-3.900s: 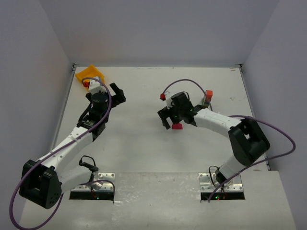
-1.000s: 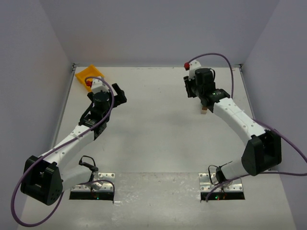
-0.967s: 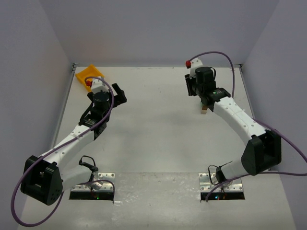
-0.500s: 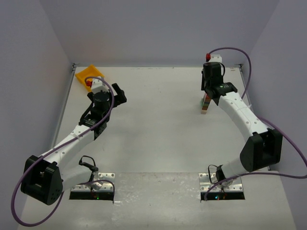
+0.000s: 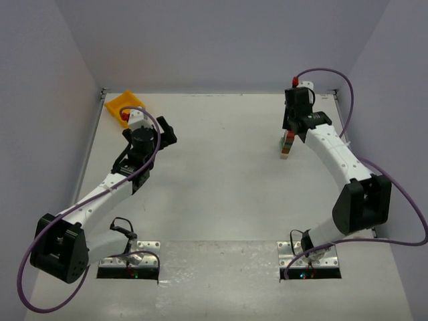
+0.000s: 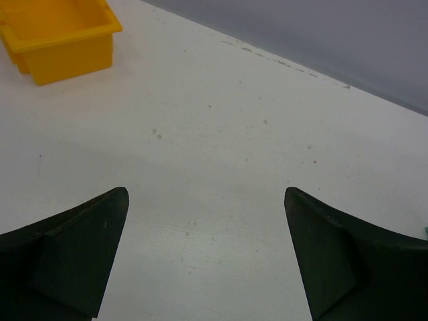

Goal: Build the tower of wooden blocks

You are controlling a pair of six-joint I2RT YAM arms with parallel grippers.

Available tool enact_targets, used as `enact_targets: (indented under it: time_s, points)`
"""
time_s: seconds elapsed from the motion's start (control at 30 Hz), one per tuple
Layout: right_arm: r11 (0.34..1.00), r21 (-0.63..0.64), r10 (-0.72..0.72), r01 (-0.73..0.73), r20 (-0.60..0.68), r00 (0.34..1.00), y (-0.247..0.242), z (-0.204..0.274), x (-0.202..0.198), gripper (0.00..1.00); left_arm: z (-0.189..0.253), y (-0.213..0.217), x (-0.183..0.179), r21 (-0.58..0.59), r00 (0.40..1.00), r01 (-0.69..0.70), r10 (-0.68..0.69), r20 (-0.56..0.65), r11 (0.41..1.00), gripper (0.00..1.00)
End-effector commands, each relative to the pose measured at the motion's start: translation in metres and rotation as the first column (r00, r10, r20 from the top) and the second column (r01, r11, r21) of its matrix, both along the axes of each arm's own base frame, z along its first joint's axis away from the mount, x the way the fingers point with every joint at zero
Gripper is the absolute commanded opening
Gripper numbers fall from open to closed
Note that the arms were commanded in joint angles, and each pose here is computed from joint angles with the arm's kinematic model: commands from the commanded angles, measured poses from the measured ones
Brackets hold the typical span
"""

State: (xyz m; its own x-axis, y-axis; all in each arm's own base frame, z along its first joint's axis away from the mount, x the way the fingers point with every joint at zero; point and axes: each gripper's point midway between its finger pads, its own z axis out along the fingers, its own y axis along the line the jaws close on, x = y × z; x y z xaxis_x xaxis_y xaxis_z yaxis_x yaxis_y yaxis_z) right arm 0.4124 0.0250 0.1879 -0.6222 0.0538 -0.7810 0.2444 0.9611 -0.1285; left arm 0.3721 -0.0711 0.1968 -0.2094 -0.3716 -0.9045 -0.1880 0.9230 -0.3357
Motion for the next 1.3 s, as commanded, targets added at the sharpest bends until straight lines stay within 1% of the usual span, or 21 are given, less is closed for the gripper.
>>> enact_targets:
  time_s: [0.0,0.3,0.6,1.03,1.27]
  points:
    - [0.997,0.030,-0.068,0.066,0.058,0.996,-0.005,0.023,0.008,0.07,0.024,0.005,0.009,-0.024,0.997,-0.030,0.031,0.075,0.999,1.00]
    - [0.998,0.041,-0.059,0.057,0.048,0.997,-0.004,0.024,0.016,0.08,0.021,0.007,0.009,-0.019,0.997,-0.042,0.044,0.066,0.999,1.00]
    - [0.998,0.054,-0.044,0.044,-0.002,0.999,-0.001,0.013,0.024,0.09,0.019,0.005,0.010,-0.019,0.997,-0.039,0.040,0.059,0.999,1.00]
    - [0.997,0.047,-0.054,0.056,-0.034,0.998,-0.010,0.006,0.018,0.10,0.017,0.004,0.012,-0.017,0.998,-0.034,0.035,0.051,0.999,1.00]
    - [0.996,0.081,-0.026,0.029,-0.039,0.999,-0.004,0.006,0.018,0.11,0.016,0.003,0.013,-0.018,0.998,-0.028,0.029,0.051,0.999,1.00]
